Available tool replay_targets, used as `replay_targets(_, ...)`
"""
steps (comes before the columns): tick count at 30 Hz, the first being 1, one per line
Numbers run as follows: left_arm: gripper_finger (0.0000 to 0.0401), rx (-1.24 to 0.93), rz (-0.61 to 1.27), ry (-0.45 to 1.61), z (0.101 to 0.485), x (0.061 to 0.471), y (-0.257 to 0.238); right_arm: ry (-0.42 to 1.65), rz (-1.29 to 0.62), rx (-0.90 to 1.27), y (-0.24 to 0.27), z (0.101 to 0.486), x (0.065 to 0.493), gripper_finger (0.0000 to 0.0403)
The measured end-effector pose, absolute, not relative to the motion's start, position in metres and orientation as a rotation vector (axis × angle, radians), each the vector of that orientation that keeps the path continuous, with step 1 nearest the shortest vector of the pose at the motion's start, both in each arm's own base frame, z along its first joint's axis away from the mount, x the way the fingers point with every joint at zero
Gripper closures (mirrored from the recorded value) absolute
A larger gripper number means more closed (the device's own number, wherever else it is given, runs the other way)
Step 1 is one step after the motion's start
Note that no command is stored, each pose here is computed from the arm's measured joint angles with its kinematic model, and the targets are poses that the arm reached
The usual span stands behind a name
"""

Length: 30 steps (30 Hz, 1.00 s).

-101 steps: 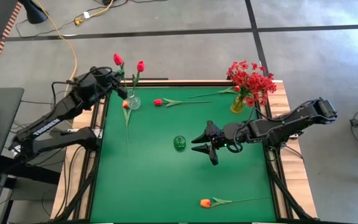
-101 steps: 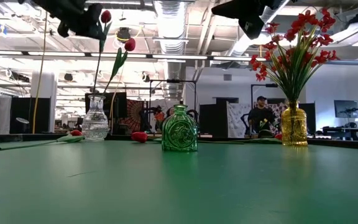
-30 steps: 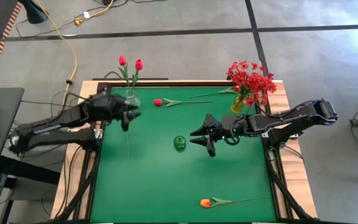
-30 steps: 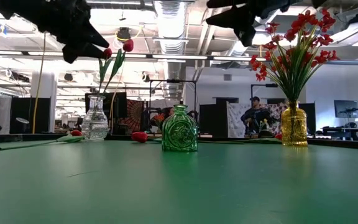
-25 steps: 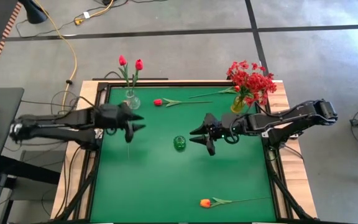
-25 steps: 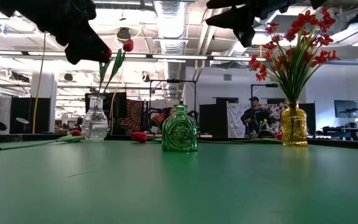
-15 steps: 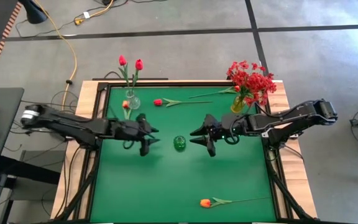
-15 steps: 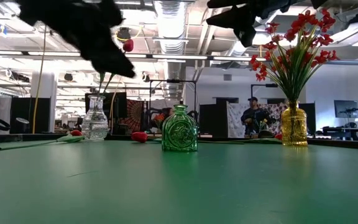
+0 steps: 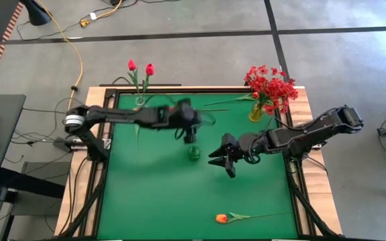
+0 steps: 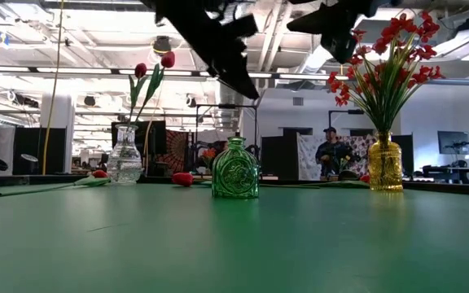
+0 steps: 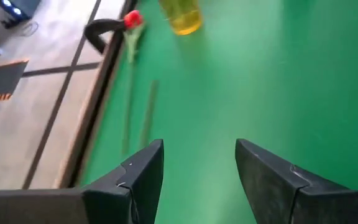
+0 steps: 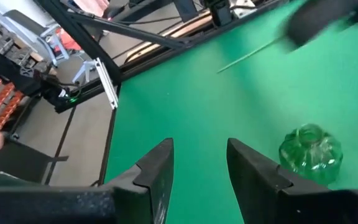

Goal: Sort flowers into vase by color
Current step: Put the red tulip into the transparent vase

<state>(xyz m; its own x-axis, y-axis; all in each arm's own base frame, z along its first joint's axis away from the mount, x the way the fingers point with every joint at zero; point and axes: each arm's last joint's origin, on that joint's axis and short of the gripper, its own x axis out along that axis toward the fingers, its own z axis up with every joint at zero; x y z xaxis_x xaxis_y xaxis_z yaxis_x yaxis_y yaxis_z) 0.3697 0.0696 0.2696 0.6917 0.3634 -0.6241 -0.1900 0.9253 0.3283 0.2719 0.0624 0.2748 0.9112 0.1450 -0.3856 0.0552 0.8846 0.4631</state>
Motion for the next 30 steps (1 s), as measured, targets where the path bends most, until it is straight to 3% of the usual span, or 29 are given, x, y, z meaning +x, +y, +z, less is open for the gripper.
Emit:
replay_targets(4,0.0214,0.234,0.341,0.778,0.275,0.379,0.121,0.441,0.031,0.494,0.073,0.273,0.268,0.0228)
replay_targets(11,0.0214,0.124,0.292,0.921,0.23,0.382,0.182,0.425,-0.017,0.505,0.085,0.273,0.264,0.0228)
replay_targets(22,0.0214,0.149,0.199,1.093,0.175,0.386,0.198,0.428,-0.041,0.522,0.086,0.272,0.263,0.0228)
replay_targets(30,0.0214,0.152,0.225,1.089,0.169,0.381,0.215,0.427,-0.044,0.533,0.085,0.272,0.264,0.0228)
